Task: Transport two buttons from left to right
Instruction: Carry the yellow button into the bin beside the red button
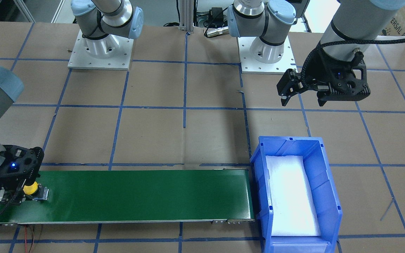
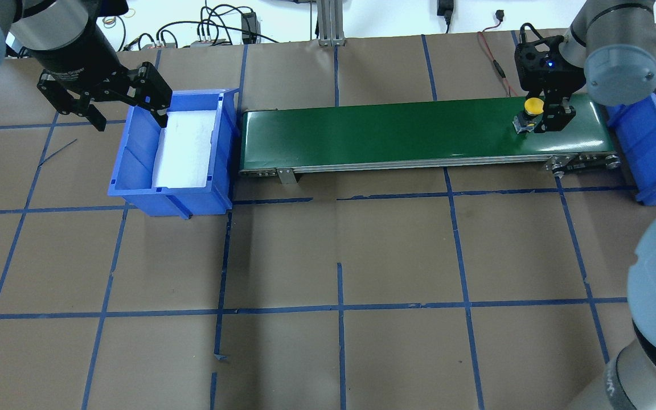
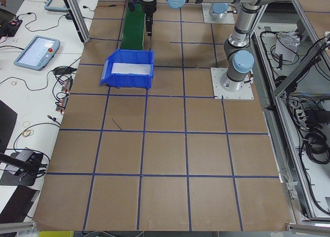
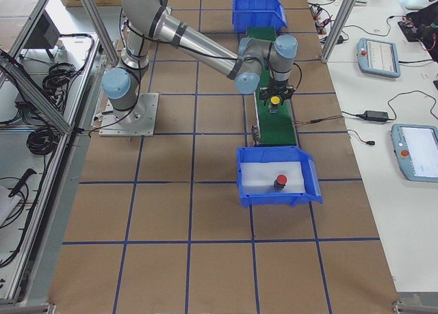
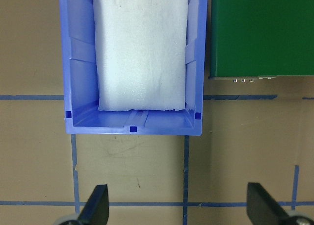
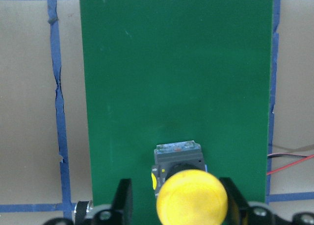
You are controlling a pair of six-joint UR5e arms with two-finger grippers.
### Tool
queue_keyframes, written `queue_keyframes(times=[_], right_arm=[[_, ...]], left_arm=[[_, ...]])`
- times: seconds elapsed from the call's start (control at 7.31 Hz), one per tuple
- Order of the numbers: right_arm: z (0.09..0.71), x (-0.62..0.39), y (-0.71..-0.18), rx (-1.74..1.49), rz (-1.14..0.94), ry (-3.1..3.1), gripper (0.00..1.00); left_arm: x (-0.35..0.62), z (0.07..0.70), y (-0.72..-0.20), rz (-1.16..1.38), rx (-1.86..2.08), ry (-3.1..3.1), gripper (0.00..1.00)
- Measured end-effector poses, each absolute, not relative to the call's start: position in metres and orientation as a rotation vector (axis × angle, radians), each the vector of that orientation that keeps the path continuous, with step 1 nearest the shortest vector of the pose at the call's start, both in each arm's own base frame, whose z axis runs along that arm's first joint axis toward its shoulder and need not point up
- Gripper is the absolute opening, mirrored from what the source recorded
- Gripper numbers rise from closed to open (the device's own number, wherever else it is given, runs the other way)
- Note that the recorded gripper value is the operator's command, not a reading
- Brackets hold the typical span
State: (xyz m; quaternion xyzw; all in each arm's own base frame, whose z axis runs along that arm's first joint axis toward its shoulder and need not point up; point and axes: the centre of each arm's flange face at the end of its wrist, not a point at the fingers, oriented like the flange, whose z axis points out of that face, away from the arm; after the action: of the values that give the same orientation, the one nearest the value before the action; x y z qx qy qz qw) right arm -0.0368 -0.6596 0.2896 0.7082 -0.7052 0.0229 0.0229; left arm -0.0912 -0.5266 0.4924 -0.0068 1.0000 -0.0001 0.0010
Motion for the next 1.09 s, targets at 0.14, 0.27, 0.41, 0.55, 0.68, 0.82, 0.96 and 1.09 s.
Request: queue_keyframes(times=[0.14,0.27,0.41,0.55,0.68,0.82,0.96,1.09], right_arm=[[0.292,-0.039,-0.660,2.210,0.069,-2.147,0.12],[0.296,-0.040,-0.662,2.223,0.067,-2.110,0.12],[0.309,-0.044,-0.666,2.219,0.075,-2.085,0.12],[0.337,-0.061,-0.671,2.196,0.080,-2.087,0.12],[0.376,-0.106,-0.665,2.148,0.079,-2.128,0.12],[0.404,-0.168,-0.650,2.104,0.079,-2.157,0.16],[0.415,-0.233,-0.629,2.089,0.075,-2.160,0.16],[0.409,-0.286,-0.610,2.092,0.064,-2.167,0.16]], left_arm=[[-0.092,0.493,-0.527,-0.001,-0.020,3.141,1.00],[-0.092,0.493,-0.527,-0.002,-0.020,3.143,1.00],[-0.092,0.493,-0.527,-0.003,-0.020,3.144,1.00],[-0.092,0.494,-0.527,-0.003,-0.020,3.144,1.00],[-0.092,0.493,-0.527,-0.002,-0.020,3.143,1.00],[-0.092,0.493,-0.526,0.000,-0.020,3.142,1.00],[-0.092,0.492,-0.526,0.002,-0.020,3.141,1.00],[-0.092,0.492,-0.526,0.003,-0.020,3.141,1.00]])
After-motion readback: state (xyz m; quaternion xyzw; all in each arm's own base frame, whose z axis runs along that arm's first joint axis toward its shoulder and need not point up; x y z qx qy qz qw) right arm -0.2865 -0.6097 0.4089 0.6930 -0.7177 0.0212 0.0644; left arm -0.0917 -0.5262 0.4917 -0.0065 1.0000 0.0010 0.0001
